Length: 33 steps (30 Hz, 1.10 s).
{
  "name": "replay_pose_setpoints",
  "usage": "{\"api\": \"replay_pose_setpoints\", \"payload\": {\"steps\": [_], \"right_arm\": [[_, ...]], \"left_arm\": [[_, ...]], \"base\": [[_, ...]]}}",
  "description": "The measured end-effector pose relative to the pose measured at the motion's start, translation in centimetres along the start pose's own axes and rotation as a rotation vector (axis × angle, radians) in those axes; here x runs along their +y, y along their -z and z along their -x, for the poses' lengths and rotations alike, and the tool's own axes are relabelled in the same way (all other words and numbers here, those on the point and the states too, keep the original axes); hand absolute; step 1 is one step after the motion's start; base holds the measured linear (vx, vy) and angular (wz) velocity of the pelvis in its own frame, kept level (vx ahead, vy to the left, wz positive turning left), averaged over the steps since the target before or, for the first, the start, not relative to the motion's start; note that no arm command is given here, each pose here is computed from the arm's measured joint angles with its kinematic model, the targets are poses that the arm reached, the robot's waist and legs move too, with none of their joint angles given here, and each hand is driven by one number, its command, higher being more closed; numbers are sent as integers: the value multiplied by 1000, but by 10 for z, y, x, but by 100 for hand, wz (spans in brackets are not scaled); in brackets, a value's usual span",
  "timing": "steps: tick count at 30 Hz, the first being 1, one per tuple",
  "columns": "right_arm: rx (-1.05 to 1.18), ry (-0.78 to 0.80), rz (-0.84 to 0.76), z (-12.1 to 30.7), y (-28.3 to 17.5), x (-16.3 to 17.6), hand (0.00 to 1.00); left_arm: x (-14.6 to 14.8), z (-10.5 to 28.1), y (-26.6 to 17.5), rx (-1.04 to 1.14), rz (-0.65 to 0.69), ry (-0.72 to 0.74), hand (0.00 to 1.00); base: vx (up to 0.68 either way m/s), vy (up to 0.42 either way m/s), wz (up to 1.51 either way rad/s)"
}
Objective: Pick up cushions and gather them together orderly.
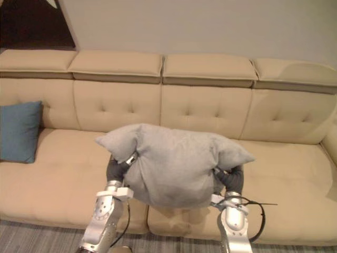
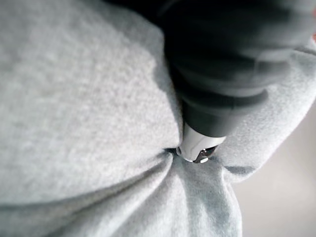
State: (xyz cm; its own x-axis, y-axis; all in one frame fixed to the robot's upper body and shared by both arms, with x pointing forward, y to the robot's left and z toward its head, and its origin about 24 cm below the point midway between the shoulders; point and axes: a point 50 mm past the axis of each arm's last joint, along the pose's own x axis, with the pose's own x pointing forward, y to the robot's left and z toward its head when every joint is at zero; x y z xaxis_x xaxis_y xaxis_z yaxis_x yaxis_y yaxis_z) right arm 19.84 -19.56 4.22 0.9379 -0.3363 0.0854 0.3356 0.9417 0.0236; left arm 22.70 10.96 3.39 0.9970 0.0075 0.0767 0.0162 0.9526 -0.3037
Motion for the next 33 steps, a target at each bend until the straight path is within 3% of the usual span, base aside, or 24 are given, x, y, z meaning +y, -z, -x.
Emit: {"api": "replay_pose_setpoints", "payload": {"steps": [6, 11, 25, 33], "right_arm": [[32, 7, -3, 0, 7, 2, 100], [-71, -3, 39, -17, -11, 14, 100], [-514, 115, 45, -103, -119, 68, 100], [-684, 215, 13, -154, -215, 96, 100]], "left_arm": [[4, 1, 0, 5, -30, 27, 100], [2, -2, -14, -55, -34, 43, 100], [-45, -90, -135, -568, -63, -44, 100], [-65, -153, -229, -762, -149, -156, 100]], "base": [[-49, 115, -29], [-63, 30, -27], [-61, -25, 10], [-47, -46, 18]]}}
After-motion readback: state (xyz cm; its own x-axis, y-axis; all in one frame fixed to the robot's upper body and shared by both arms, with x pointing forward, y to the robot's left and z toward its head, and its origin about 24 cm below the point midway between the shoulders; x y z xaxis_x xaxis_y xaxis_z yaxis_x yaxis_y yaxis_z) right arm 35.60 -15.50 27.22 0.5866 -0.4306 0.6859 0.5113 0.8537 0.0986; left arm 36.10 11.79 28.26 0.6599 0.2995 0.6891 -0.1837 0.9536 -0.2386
